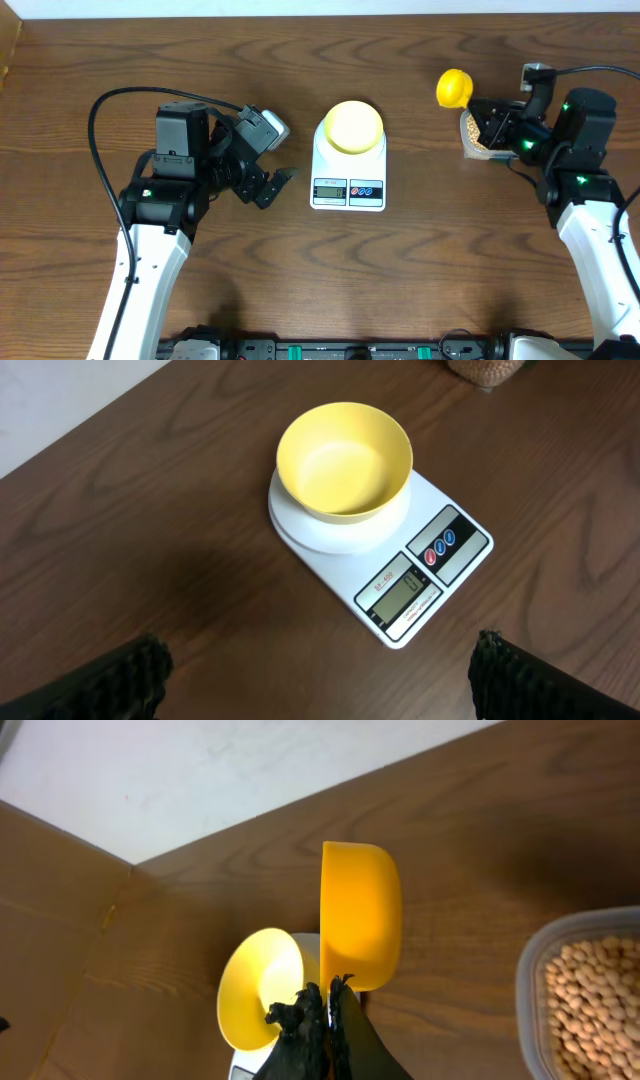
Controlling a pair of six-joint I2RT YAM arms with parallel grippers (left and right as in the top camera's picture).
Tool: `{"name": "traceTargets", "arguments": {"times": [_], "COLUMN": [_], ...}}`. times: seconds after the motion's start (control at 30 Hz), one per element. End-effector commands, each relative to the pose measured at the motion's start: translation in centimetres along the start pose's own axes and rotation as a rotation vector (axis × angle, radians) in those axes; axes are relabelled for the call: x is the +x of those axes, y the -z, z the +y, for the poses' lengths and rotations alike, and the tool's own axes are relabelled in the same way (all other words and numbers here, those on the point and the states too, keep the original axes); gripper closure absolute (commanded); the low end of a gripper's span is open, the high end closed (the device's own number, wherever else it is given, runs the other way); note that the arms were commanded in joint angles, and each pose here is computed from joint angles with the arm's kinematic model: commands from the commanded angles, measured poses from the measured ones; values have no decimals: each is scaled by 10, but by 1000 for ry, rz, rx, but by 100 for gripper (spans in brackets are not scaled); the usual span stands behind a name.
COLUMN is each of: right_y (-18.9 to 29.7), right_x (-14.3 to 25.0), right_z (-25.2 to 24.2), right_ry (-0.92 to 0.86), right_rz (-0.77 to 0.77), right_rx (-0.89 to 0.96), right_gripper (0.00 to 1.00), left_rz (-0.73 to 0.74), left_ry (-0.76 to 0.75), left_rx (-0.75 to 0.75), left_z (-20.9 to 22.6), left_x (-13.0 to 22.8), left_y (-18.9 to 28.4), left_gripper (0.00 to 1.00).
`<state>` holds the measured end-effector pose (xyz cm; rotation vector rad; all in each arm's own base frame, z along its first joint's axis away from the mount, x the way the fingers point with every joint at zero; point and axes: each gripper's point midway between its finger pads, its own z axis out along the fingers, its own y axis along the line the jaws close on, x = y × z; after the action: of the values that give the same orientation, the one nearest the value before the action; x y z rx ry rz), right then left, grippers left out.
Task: Scoop item into bowl and weigh 50g on scale
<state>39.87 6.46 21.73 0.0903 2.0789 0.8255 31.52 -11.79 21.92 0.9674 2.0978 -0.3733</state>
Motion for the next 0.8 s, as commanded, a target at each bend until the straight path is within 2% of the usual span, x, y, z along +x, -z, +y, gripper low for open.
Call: {"name": "traceTargets", "arguments": {"times": [0.0,0.13,0.33,0.53,0.77], "right_y": [3,11,39,64,68], "right_x": [-8,-10,-27,-45,-53], "right_z": [3,-1,1,-1,-19], "right_ry": [25,4,91,174,221], "right_rz": [-8,45,118,130,124], "right_rx": [0,77,238,369,475], "right_gripper": [99,99,99,99,99], "left_rz": [-5,-5,-5,-5,-5], "left_ry": [17,17,17,17,17], "left_rx": [12,12,12,12,12], "left_z": [-2,-2,-2,-2,-2], "left_x": [2,2,2,2,2], "left_y": [0,0,0,0,0], "left_gripper": [3,3,3,3,3]}}
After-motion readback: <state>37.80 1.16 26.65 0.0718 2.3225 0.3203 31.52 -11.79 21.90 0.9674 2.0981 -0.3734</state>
